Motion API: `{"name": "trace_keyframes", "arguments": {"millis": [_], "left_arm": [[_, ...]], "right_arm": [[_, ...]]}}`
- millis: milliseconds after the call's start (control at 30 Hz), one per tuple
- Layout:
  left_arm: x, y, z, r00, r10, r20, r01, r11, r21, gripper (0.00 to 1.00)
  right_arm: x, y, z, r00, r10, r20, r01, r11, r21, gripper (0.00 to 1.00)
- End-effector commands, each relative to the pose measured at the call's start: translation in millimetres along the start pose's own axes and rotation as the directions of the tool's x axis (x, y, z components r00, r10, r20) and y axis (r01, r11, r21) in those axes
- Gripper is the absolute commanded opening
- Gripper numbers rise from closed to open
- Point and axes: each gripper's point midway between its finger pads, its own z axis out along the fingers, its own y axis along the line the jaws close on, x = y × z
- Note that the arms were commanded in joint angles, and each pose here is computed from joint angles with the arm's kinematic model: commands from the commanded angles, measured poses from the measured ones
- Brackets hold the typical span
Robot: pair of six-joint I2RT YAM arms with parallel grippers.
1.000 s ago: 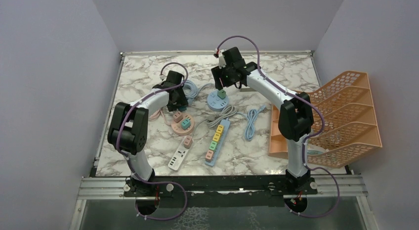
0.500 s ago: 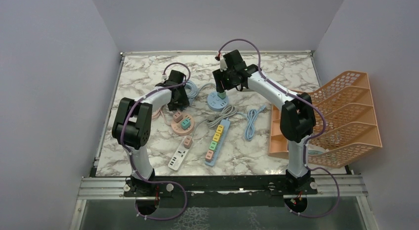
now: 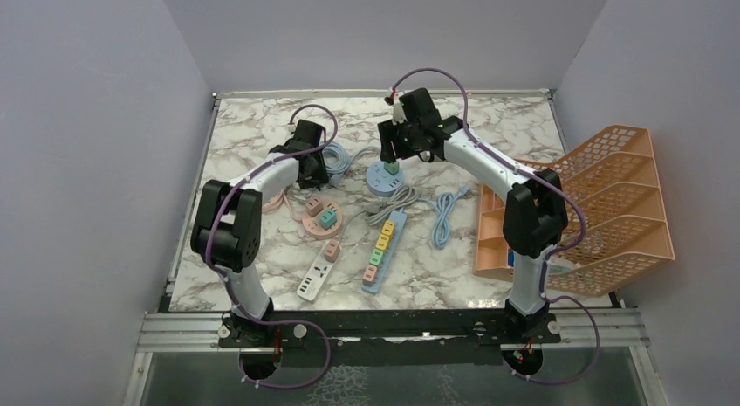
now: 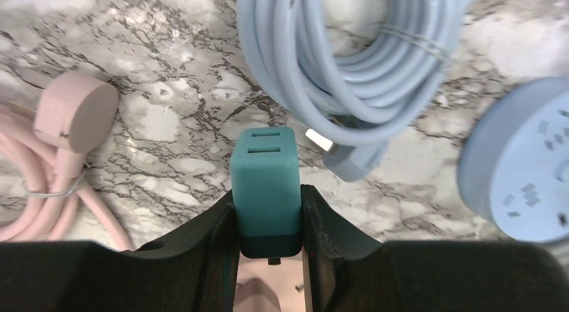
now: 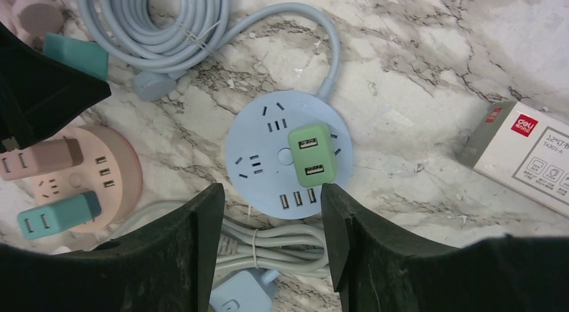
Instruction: Insert the plug
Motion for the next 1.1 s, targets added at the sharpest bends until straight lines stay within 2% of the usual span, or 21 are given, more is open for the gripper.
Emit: {"name": "trace_keyframes", "arguments": {"millis": [0,133,233,367,467,567,733,800,933,1067], "left_arm": [[-32,-17,-48,0.991,0.044,0.129,-0.059,0.992,0.115,0.08],[-35,-40,-84,0.985,0.036,0.168,-0.079,0.963,0.259,0.05],[-37,-64,-115,0.975,0.065,0.214,-0.148,0.904,0.401,0.05],[-36,-106,-166,0.940,0.138,0.313,-0.313,0.717,0.623,0.03],[-27,-130,-203,0.909,0.189,0.371,-0.412,0.530,0.741,0.02],[-19,-144,-236,0.874,0.217,0.434,-0.485,0.354,0.800,0.02],[-4,-155,-290,0.813,0.229,0.536,-0.564,0.074,0.823,0.02],[0,-156,-304,0.789,0.228,0.571,-0.586,0.000,0.810,0.02],[4,-156,-320,0.751,0.221,0.622,-0.622,-0.083,0.779,0.00],[10,-156,-329,0.739,0.230,0.633,-0.614,-0.157,0.774,0.00]], "right_arm": [[-31,22,-25,0.992,0.045,0.120,-0.035,0.996,-0.085,0.55],[-44,35,-45,0.985,0.034,0.170,-0.006,0.987,-0.159,0.55],[-57,49,-68,0.979,0.028,0.201,0.021,0.971,-0.238,0.57],[-69,76,-106,0.965,0.014,0.263,0.095,0.912,-0.398,0.60],[-78,92,-138,0.948,0.021,0.319,0.147,0.858,-0.492,0.60],[-82,101,-160,0.935,0.040,0.352,0.172,0.817,-0.551,0.60],[-81,118,-188,0.929,0.038,0.367,0.223,0.735,-0.640,0.60],[-76,126,-199,0.932,0.031,0.360,0.242,0.688,-0.685,0.60],[-65,136,-207,0.937,0.005,0.350,0.274,0.614,-0.741,0.60],[-59,140,-203,0.947,-0.005,0.321,0.268,0.564,-0.781,0.58]]}}
